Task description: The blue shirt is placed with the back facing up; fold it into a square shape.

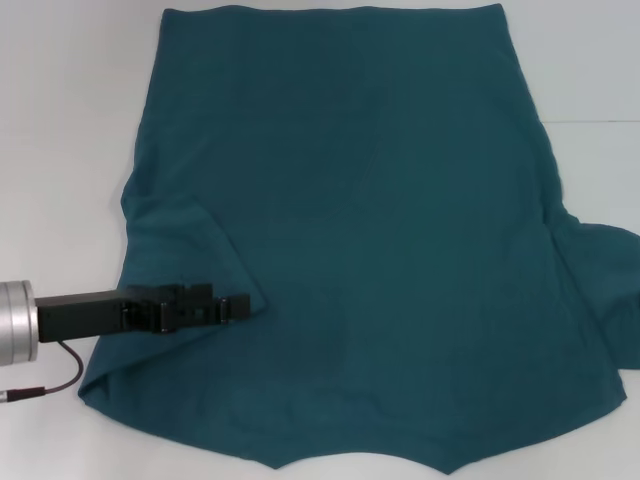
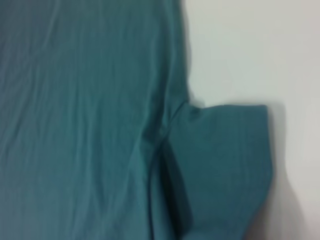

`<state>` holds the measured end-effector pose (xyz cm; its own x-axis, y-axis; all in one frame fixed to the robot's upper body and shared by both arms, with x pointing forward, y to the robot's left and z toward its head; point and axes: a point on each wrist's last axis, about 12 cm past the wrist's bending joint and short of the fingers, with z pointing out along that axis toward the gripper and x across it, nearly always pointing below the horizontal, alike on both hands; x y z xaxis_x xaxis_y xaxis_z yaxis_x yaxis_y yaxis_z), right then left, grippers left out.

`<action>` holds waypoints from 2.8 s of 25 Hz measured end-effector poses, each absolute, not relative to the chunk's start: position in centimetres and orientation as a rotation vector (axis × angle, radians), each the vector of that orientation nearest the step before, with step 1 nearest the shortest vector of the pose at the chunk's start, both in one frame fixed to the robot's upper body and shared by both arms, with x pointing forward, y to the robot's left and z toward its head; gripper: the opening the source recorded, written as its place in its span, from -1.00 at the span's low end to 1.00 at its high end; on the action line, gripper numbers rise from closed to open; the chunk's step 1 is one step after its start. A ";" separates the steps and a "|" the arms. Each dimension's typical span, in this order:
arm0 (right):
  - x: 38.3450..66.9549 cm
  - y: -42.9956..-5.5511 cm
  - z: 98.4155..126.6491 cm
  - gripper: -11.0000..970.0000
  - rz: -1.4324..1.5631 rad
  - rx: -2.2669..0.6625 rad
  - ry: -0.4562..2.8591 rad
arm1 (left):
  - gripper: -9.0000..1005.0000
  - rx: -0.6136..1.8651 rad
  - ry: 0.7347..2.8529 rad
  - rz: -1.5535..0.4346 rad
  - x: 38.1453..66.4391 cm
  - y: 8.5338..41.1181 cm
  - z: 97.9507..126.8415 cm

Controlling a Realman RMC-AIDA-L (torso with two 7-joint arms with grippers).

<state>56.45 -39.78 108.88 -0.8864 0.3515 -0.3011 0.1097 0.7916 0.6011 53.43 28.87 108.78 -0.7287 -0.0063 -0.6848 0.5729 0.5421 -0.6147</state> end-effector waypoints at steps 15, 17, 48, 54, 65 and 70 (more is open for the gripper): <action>55.8 -42.7 110.5 -0.91 0.736 0.415 2.532 | 0.89 0.454 2.140 -1.165 53.4 29.0 108.8; 55.9 -42.7 110.9 -0.90 0.730 0.406 2.521 | 0.89 0.454 2.139 -1.164 53.4 29.0 108.8; 61.4 -32.9 114.3 -0.81 1.025 0.065 2.557 | 0.89 0.413 2.116 -1.136 53.7 29.7 109.1; 62.4 -30.1 113.6 -0.79 0.981 -0.025 2.601 | 0.89 0.396 2.111 -1.131 53.9 29.8 109.2; 62.7 -28.9 113.8 -0.71 0.976 -0.168 2.541 | 0.88 0.364 2.099 -1.128 53.8 30.2 109.2; 62.0 -31.1 114.4 -0.47 1.106 -0.046 2.453 | 0.88 0.283 2.102 -1.149 53.9 30.7 109.4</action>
